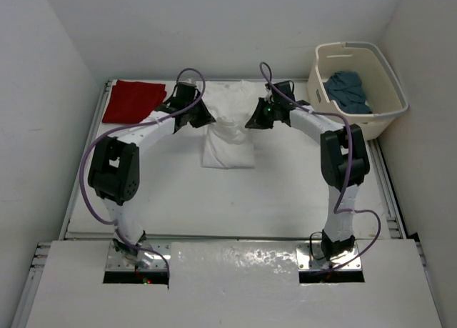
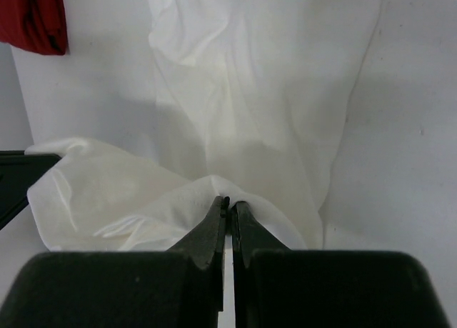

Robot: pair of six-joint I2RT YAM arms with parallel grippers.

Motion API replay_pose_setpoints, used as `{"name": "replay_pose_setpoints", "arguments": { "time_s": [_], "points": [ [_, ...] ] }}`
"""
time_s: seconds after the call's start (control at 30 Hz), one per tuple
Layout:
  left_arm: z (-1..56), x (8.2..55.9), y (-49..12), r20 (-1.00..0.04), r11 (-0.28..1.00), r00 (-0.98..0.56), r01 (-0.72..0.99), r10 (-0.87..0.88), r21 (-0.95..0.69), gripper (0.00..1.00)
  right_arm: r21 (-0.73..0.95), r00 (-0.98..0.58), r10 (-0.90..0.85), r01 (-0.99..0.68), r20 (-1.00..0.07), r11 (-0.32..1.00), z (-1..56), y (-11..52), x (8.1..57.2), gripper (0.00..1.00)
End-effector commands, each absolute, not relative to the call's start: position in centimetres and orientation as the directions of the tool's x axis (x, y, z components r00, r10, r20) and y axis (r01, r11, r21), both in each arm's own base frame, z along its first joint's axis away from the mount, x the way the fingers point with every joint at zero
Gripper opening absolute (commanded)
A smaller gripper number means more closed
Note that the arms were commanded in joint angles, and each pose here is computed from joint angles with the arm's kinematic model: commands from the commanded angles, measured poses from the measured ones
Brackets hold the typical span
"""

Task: Fold and stack the t-shirts
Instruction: Fold the folded rectangular tshirt in 1/3 of the way

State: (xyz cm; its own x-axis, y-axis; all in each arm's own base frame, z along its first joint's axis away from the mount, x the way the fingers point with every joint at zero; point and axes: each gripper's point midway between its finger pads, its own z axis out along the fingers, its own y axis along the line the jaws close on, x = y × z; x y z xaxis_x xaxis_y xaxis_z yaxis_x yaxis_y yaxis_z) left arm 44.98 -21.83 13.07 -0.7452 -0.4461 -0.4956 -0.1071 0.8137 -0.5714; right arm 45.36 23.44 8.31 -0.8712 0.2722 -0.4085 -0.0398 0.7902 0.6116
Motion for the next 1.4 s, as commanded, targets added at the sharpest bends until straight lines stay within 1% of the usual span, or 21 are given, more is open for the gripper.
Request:
{"name": "replay_pose_setpoints", "arguments": {
  "time_s": [0.0, 0.07, 0.23, 0.33, 0.47, 0.63, 0.67, 0.7, 0.73, 0.77, 0.83, 0.87, 0.9, 0.93, 1.03, 1.1, 1.13, 1.17, 1.2, 1.33, 1.37],
  "points": [
    [14.8, 47.4, -21.3, -0.548, 0.814, -0.707, -0.068, -0.448, -0.577, 0.0, 0.626, -0.859, 0.274, -0.068, -0.433, 0.777, 9.1, 23.7, 47.5, 0.0],
    [14.4, 48.4, -21.6, -0.548, 0.816, -0.713, -0.059, -0.438, -0.575, 0.0, 0.628, -0.854, 0.275, -0.076, -0.442, 0.775, 9.4, 23.7, 48.4, 0.0],
    [12.3, 49.2, -21.7, -0.516, 0.837, -0.751, -0.086, -0.411, -0.541, 0.0, 0.632, -0.864, 0.3, -0.026, -0.404, 0.775, 7.3, 23.8, 50.1, 0.0],
    [11.0, 49.7, -20.9, -0.505, 0.843, -0.75, -0.13, -0.428, -0.522, 0.0, 0.641, -0.865, 0.328, 0.01, -0.38, 0.768, 6.2, 23.5, 50.9, 0.0],
    [9.7, 50.4, -19.2, -0.493, 0.842, -0.735, -0.196, -0.465, -0.502, 0.0, 0.638, -0.858, 0.344, 0.025, -0.382, 0.77, 6.0, 23.3, 52.2, 0.0],
    [8.9, 51.5, -19.0, -0.484, 0.843, -0.735, -0.221, -0.474, -0.49, 0.0, 0.62, -0.844, 0.393, 0.095, -0.364, 0.779, 4.8, 22.4, 52.2, 0.0],
    [8.1, 51.6, -18.7, -0.482, 0.851, -0.74, -0.233, -0.47, -0.471, 0.0, 0.623, -0.833, 0.412, 0.108, -0.368, 0.775, 5.2, 22.2, 52.3, 0.01],
    [7.7, 51.6, -18.4, -0.475, 0.852, -0.742, -0.245, -0.472, -0.463, 0.0, 0.622, -0.828, 0.419, 0.112, -0.373, 0.775, 5.2, 22.1, 52.3, 0.09],
    [7.5, 51.7, -18.2, -0.469, 0.85, -0.744, -0.254, -0.476, -0.462, 0.04, 0.622, -0.819, 0.426, 0.11, -0.385, 0.775, 5.3, 21.9, 52.6, 0.14],
    [7.5, 51.8, -18.0, -0.469, 0.849, -0.742, -0.255, -0.479, -0.463, 0.26, 0.622, -0.817, 0.424, 0.105, -0.391, 0.776, 5.4, 21.9, 52.7, 0.18],
    [8.3, 52.2, -17.8, -0.474, 0.842, -0.734, -0.249, -0.486, -0.478, 0.55, 0.618, -0.811, 0.415, 0.086, -0.413, 0.782, 6.2, 21.9, 53.2, 0.33],
    [8.9, 52.4, -17.9, -0.484, 0.843, -0.73, -0.238, -0.482, -0.482, 0.8, 0.618, -0.806, 0.406, 0.065, -0.43, 0.783, 6.9, 22.0, 53.4, 0.48],
    [9.9, 52.8, -17.9, -0.5, 0.844, -0.72, -0.224, -0.48, -0.487, 0.91, 0.615, -0.806, 0.4, 0.057, -0.436, 0.786, 7.3, 21.9, 53.4, 0.52],
    [11.0, 52.9, -17.9, -0.513, 0.845, -0.713, -0.215, -0.479, -0.49, 0.99, 0.611, -0.8, 0.386, 0.031, -0.459, 0.791, 8.1, 21.9, 53.7, 0.54],
    [13.8, 52.8, -17.4, -0.555, 0.852, -0.684, -0.195, -0.474, -0.487, 1.0, 0.613, -0.779, 0.359, -0.04, -0.514, 0.789, 10.5, 22.1, 53.5, 0.61],
    [14.0, 51.8, -17.1, -0.557, 0.856, -0.687, -0.193, -0.467, -0.48, 1.0, 0.627, -0.752, 0.346, -0.113, -0.561, 0.771, 13.2, 22.5, 52.9, 0.7],
    [15.5, 51.5, -17.1, -0.573, 0.852, -0.673, -0.17, -0.468, -0.496, 1.0, 0.617, -0.763, 0.313, -0.139, -0.565, 0.775, 12.5, 22.8, 51.8, 0.78],
    [15.5, 50.9, -17.2, -0.568, 0.85, -0.678, -0.164, -0.466, -0.502, 1.0, 0.619, -0.766, 0.296, -0.164, -0.57, 0.768, 12.7, 23.2, 51.2, 0.9],
    [15.0, 49.7, -17.1, -0.556, 0.85, -0.692, -0.163, -0.461, -0.501, 1.0, 0.618, -0.788, 0.262, -0.182, -0.557, 0.765, 12.4, 23.7, 49.7, 0.99],
    [12.2, 45.2, -16.8, -0.485, 0.86, -0.763, -0.178, -0.427, -0.478, 1.0, 0.596, -0.824, 0.208, -0.183, -0.526, 0.782, 10.9, 23.1, 44.9, 0.99],
    [10.1, 43.2, -16.5, -0.446, 0.866, -0.793, -0.194, -0.415, -0.46, 1.0, 0.596, -0.824, 0.216, -0.174, -0.524, 0.784, 10.6, 22.8, 44.1, 0.99]
  ]
}}
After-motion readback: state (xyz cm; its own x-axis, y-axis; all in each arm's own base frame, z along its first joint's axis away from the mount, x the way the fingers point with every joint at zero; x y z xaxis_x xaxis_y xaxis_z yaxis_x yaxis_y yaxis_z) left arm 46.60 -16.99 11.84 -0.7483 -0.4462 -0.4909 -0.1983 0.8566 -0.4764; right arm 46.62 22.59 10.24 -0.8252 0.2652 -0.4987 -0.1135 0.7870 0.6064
